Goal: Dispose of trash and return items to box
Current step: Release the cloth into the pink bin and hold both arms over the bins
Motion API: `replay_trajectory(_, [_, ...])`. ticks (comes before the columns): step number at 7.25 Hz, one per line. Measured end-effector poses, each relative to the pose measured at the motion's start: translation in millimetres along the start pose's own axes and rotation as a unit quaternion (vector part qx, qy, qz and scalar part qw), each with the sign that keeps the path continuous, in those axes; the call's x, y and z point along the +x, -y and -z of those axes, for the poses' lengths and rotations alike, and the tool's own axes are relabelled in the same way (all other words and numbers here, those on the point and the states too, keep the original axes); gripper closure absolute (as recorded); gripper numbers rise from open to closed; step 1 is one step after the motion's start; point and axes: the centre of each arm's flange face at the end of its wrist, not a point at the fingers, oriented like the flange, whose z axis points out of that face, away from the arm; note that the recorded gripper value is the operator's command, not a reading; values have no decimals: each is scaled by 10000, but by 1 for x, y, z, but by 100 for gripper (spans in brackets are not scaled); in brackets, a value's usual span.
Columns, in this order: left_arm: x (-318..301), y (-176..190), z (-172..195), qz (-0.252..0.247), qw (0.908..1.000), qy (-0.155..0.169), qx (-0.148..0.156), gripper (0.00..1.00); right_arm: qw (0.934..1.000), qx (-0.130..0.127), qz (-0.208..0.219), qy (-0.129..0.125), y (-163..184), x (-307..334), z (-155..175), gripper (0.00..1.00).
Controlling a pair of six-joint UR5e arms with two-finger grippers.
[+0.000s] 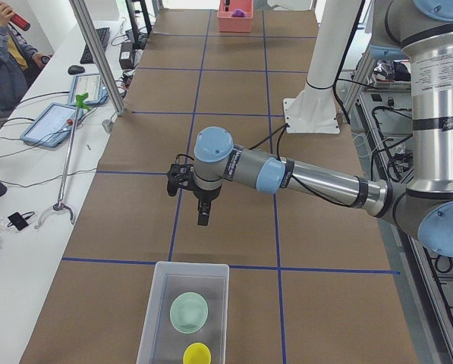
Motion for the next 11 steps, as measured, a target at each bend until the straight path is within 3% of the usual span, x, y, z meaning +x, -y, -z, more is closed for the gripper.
replay_trajectory(3, [-6,-5,-5,-202,9998,16,-46,2,10000,7,44,-29,0,-1,-1,0])
replay_trajectory(11, [-6,1,-11,-183,9998,-26,-102,2,10000,-64,39,-30,-3,2,-7,0])
